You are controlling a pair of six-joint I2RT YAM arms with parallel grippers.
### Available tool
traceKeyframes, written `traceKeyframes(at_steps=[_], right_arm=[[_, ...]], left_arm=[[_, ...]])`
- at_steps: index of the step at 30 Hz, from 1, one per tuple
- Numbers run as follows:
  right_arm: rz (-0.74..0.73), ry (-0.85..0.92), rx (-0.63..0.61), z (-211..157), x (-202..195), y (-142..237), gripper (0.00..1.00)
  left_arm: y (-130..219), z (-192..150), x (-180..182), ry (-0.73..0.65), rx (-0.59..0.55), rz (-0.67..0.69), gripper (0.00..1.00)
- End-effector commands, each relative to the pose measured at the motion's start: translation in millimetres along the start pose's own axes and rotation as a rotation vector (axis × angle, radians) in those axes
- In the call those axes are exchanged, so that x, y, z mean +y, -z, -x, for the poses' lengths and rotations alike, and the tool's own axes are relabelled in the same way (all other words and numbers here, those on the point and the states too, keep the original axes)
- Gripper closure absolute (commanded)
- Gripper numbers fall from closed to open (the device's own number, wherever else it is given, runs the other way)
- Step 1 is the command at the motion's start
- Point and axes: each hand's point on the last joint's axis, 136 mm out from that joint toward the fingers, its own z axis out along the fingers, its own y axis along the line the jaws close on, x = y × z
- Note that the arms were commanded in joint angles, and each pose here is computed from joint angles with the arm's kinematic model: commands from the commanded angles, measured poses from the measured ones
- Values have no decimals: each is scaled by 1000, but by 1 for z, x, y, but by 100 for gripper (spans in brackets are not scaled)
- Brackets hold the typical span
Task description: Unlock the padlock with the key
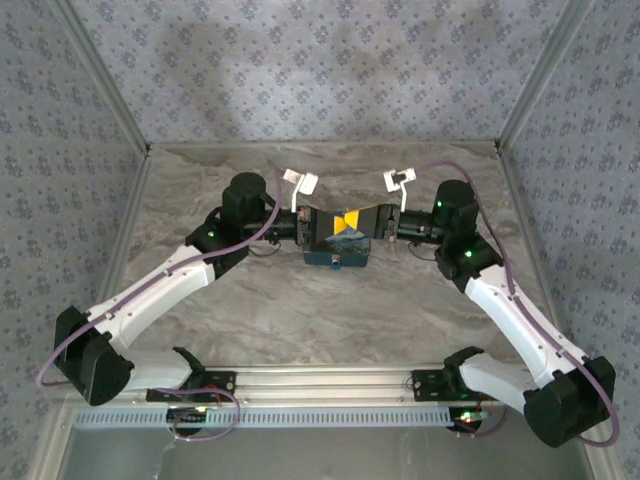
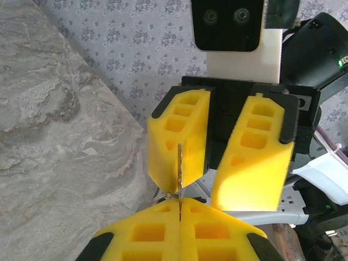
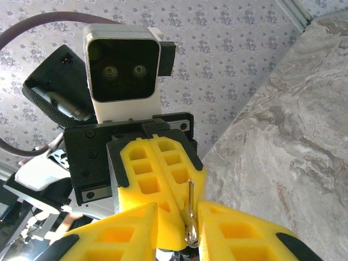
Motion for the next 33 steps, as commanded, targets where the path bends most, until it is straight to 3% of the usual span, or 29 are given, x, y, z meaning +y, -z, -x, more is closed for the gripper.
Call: traceKeyframes(at_steps=[1, 9, 15, 16, 22, 27, 33], right_arm=[[29, 34, -6, 3, 9, -2, 77], [37, 40, -5, 0, 11, -1, 92], [-18, 62, 8, -3, 4, 1, 99], [-42, 73, 11, -3, 1, 2, 99], [-309, 235, 59, -6, -23, 15, 100], [-592, 428, 41, 1, -44, 27, 100], [-827, 723, -34, 11, -43, 29, 100]], left_arm=[[5, 9, -18, -46, -37, -40, 100], [6, 10, -18, -47, -44, -38, 100], [8, 12, -13, -38, -57, -11, 100], [9, 13, -11, -32, -61, 1, 93], [30, 26, 17, 31, -149, 164, 60], [39, 35, 25, 81, -194, 246, 60], [38, 43, 22, 125, -216, 306, 57]])
